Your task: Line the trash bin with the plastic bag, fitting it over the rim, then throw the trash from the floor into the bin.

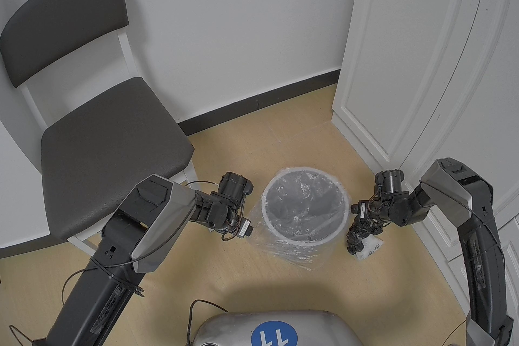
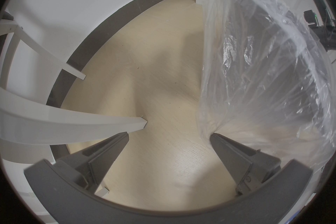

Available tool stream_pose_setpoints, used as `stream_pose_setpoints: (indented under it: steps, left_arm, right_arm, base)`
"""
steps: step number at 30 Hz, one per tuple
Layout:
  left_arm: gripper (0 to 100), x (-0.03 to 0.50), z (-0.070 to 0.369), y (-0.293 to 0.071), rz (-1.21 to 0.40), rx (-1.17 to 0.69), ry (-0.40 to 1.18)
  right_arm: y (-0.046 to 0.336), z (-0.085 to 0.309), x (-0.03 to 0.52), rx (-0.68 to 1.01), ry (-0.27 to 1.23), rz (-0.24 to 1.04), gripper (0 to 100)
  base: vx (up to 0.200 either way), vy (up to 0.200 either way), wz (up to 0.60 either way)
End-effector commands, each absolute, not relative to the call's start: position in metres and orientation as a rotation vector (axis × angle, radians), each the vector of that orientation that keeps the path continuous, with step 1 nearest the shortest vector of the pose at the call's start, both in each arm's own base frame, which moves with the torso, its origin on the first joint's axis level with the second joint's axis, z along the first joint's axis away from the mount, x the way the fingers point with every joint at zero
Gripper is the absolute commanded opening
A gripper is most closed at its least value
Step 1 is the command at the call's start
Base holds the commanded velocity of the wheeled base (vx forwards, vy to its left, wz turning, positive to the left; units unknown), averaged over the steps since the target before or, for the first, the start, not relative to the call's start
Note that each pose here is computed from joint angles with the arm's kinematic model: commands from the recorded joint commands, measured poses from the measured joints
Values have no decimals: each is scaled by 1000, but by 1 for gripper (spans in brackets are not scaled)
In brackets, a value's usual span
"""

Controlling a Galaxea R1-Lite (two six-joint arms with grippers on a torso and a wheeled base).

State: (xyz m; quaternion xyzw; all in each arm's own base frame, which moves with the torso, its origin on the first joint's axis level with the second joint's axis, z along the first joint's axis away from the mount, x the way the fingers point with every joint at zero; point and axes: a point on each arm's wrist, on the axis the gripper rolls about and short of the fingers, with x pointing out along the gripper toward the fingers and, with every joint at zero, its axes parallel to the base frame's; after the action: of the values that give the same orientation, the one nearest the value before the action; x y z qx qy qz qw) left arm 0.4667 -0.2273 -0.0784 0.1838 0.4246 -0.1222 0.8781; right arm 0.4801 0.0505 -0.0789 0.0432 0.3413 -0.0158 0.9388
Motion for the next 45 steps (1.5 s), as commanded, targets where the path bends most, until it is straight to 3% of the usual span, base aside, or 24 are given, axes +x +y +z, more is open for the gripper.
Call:
stream_pose_setpoints:
  steps: [1,10,18,33,45]
  left_arm:
    - [100,468,-78,-224,-240,387,885]
    - [100,469,-77,-223,-213,391,875]
    - [100,465,-58,-244,-238,345,803]
    - [100,448,-17,-241,-211,253,770]
    - [100,401,5,-235,-254,196,633]
  right_arm:
    - [34,-76,473,28,720,-48,100]
    - [22,-68,468,-9,730,-53,100]
    - [50,-65,463,69,695,75,100]
    - [60,-80,481,94,759,66,100]
    - [36,-11,439,63,687,135,100]
  base:
    - [0,0,0]
    - [0,0,0]
    - [0,0,0]
    - [0,0,0]
    - [0,0,0]
